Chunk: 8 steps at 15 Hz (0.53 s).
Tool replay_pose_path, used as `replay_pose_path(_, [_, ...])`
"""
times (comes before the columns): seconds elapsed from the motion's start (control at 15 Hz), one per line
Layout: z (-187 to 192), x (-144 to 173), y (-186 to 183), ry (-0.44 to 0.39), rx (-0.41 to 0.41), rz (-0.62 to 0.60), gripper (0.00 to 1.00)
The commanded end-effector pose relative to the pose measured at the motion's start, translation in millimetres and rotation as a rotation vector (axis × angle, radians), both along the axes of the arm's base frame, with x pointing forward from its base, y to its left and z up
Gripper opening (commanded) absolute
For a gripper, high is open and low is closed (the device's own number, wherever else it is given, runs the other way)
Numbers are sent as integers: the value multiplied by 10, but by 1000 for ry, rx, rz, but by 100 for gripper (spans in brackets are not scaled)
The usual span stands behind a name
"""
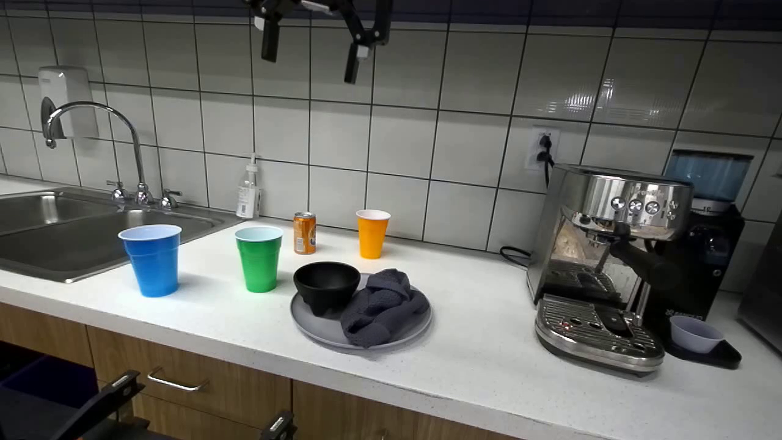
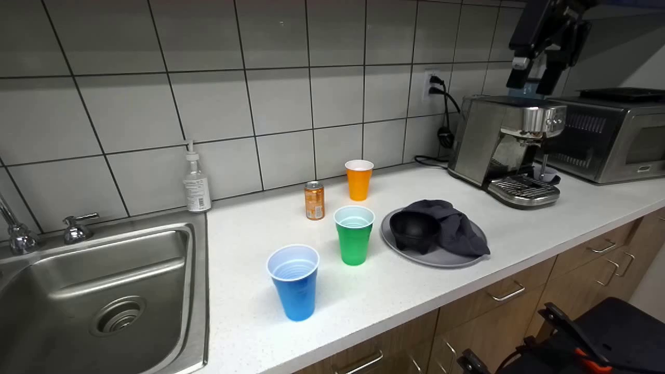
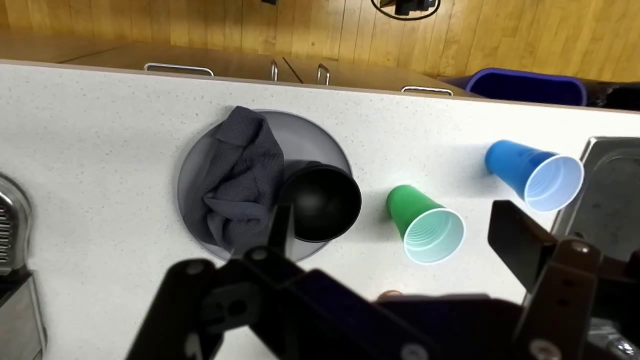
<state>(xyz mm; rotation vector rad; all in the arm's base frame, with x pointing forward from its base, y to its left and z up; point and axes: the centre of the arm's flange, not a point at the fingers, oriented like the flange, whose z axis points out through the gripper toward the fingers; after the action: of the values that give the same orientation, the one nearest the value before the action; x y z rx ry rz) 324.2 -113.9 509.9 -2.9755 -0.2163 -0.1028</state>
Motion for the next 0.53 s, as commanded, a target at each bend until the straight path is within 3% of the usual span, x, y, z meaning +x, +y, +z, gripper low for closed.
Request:
replay_pose_path(0.0, [-266, 71, 12, -12, -35, -11, 100])
replay_pose_path(0.47, [-817, 154, 49, -16, -63, -36, 100])
